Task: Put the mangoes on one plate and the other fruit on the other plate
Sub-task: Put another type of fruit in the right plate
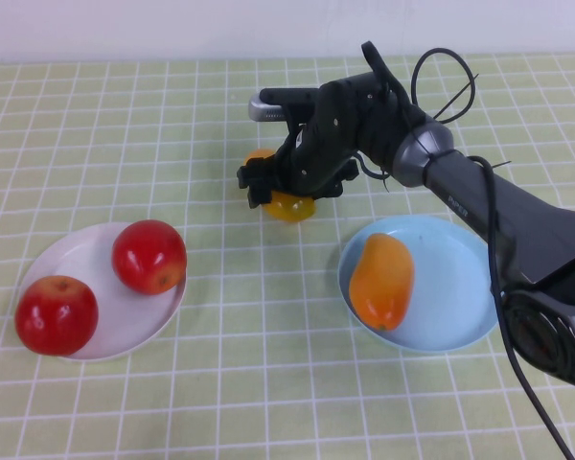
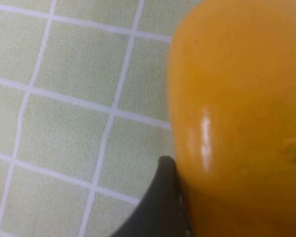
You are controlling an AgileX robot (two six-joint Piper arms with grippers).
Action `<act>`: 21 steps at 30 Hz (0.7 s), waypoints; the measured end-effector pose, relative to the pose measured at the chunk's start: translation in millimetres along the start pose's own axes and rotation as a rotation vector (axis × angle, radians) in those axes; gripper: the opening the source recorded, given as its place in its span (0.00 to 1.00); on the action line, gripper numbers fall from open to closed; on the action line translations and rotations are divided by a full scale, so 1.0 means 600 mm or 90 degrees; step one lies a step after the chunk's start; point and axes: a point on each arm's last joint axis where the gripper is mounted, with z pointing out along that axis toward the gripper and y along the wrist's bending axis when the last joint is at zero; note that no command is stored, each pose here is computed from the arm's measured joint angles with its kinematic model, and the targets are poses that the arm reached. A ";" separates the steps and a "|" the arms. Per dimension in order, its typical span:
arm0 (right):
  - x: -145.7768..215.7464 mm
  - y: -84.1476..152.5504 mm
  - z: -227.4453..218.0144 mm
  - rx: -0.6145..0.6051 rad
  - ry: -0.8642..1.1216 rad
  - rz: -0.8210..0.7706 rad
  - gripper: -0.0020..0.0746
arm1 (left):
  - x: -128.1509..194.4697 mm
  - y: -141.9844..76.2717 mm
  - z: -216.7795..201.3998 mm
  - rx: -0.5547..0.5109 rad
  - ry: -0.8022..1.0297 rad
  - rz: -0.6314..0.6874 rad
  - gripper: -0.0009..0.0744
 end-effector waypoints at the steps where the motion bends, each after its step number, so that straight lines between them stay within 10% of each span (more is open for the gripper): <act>1: 0.000 0.000 0.000 0.001 0.000 -0.002 0.77 | 0.000 0.000 0.000 0.000 0.000 0.000 0.02; 21: -0.022 0.012 -0.151 0.069 0.030 -0.062 0.74 | 0.000 0.000 0.000 0.000 0.000 0.000 0.02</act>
